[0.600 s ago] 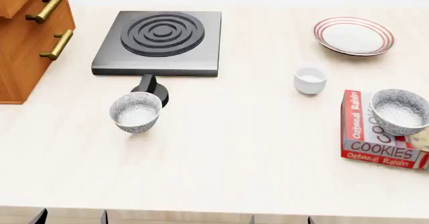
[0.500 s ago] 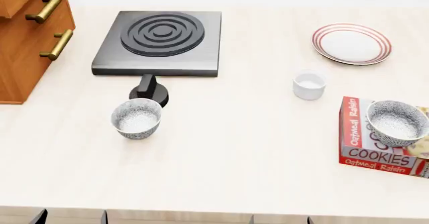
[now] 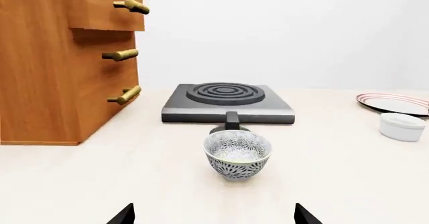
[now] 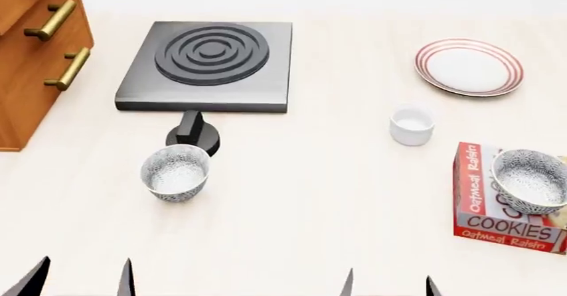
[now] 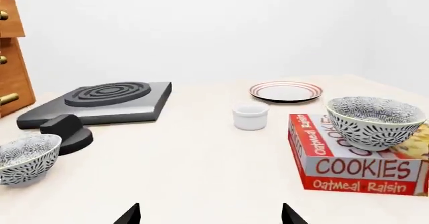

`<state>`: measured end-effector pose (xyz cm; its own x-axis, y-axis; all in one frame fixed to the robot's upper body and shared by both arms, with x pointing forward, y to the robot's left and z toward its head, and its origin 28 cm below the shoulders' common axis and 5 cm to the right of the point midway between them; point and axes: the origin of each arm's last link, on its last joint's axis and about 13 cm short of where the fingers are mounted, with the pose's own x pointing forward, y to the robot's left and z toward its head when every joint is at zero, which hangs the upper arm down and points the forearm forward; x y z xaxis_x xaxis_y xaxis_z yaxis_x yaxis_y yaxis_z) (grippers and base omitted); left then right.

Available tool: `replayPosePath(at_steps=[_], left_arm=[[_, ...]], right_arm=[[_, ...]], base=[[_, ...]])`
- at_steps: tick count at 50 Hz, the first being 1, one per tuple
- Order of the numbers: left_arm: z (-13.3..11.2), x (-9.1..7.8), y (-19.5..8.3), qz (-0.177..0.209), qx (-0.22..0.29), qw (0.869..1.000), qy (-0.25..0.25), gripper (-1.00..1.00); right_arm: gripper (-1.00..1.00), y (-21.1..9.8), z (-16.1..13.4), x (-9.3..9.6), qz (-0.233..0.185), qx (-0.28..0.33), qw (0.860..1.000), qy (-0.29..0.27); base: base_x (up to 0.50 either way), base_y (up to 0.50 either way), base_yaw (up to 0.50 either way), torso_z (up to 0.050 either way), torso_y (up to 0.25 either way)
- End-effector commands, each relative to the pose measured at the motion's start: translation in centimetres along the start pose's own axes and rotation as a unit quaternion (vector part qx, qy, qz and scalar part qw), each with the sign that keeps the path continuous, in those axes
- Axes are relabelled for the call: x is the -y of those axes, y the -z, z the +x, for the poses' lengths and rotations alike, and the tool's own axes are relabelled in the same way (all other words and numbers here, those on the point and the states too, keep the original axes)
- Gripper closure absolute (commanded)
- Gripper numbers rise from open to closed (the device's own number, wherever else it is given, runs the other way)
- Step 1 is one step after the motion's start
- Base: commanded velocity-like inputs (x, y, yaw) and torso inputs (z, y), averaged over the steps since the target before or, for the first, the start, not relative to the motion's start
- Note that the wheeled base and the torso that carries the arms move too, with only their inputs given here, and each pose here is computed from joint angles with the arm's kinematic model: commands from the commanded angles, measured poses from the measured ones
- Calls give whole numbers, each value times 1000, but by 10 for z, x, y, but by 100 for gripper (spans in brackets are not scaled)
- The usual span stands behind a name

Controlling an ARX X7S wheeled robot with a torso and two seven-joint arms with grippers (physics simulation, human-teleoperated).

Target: Pick the akita bowl on the cookies box and place it on the plate.

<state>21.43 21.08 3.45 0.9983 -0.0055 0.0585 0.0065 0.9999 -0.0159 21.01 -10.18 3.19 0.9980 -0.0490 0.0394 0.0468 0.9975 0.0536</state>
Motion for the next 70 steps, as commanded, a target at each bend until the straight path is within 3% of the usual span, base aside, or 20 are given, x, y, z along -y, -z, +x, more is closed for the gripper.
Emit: replayPosePath(at_steps=[1, 10, 18, 61, 65, 70], left_arm=[[4, -7, -56, -8, 72, 997, 4, -100], [-2, -12, -87, -13, 100, 995, 7, -100], [-4, -14, -98, -16, 116, 993, 5, -100], [-5, -18, -97, -22, 123, 992, -6, -100], [-5, -18, -97, -21, 123, 992, -6, -100], [-5, -18, -95, -21, 121, 992, -6, -100]], right_arm=[[-100, -53, -3, 4, 11, 74, 997, 9], [-100, -99, -11, 9, 17, 123, 992, 5], [-100, -111, -14, 12, 7, 146, 989, 0], [-100, -113, -25, 16, -15, 183, 983, -7], [-100, -110, -23, 17, 2, 176, 984, -12], [-100, -106, -21, 16, -7, 161, 987, -15]], base=[[500, 0, 0, 0, 0], [500, 0, 0, 0, 0], [500, 0, 0, 0, 0], [500, 0, 0, 0, 0], [500, 0, 0, 0, 0], [100, 0, 0, 0, 0]])
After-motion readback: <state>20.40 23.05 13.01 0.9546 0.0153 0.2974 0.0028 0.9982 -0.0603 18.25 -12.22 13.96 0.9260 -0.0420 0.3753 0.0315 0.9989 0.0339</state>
